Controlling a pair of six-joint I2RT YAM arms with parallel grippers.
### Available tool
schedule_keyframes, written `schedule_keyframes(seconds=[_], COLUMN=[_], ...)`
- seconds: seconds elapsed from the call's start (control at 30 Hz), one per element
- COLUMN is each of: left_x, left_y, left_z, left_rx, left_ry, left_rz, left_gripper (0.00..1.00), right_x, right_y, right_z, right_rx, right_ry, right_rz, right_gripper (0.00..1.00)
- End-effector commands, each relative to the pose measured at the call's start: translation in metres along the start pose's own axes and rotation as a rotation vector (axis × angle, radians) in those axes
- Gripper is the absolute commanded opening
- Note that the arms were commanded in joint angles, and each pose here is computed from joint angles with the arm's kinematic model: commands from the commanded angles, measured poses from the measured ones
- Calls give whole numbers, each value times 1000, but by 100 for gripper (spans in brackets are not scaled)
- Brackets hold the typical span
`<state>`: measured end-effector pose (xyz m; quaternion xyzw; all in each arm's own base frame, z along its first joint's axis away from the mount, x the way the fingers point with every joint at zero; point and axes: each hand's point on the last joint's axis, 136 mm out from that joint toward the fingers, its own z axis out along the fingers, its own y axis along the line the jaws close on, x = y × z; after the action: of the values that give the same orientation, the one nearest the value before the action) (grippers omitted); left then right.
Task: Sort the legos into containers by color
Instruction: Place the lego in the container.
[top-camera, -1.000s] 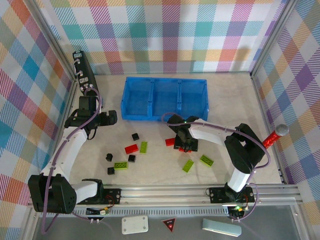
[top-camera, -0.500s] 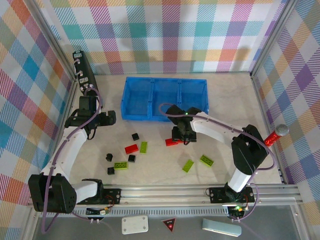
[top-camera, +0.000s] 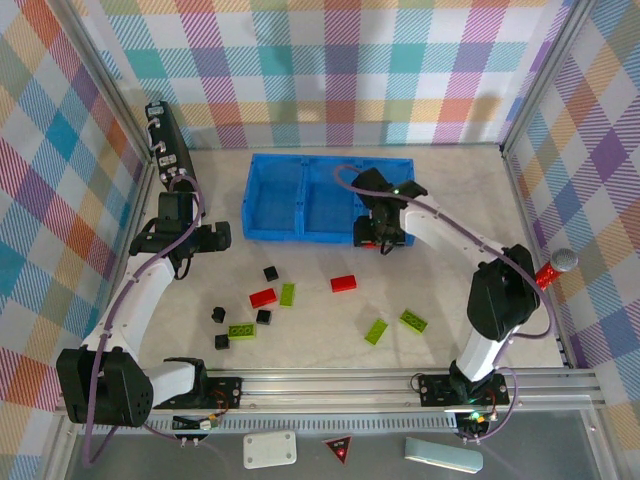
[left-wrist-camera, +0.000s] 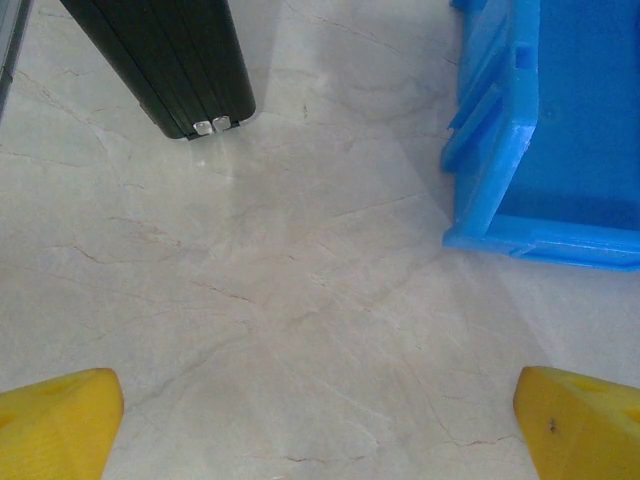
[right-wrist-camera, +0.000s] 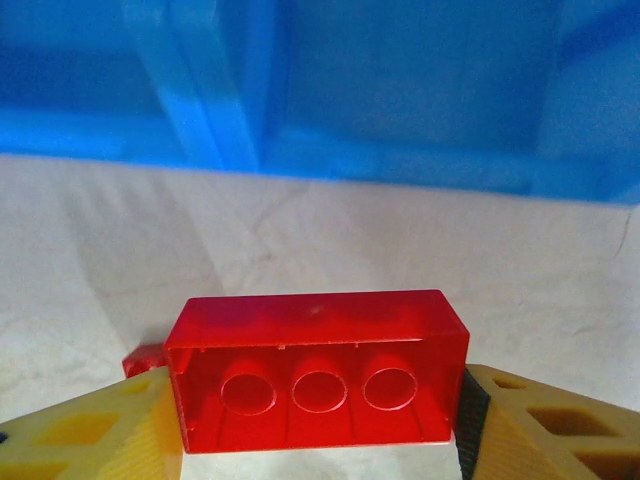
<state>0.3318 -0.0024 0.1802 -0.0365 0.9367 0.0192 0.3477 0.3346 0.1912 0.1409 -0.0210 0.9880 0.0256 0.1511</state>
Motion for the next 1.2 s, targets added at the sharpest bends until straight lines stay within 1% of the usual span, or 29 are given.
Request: schedule_keyframes(seconds=[0.0,0.23,0.4,0.67,1.17], left_x=[1,2,3,3,8], left_y=[1,0,0,1,1], left_z=[-3,0,1,3,8], left_rx=[-14,-8,-11,-13,-21], left_ry=[7,18,24,29,53], left_rz=[27,32,33,36,40], left_gripper=[100,100,100,100,100], right_x=[-14,-47,-59,-65,-71], right_y=[-10,-25,-31,-36,-41], right_z=[8,23,39,66,106], right_rx=[-2,-12,-5,4,1], right_ry=[27,35,54,97,135], right_rz=[-39,-23,-20,-20,-7], right_gripper=[66,66,66,66,67])
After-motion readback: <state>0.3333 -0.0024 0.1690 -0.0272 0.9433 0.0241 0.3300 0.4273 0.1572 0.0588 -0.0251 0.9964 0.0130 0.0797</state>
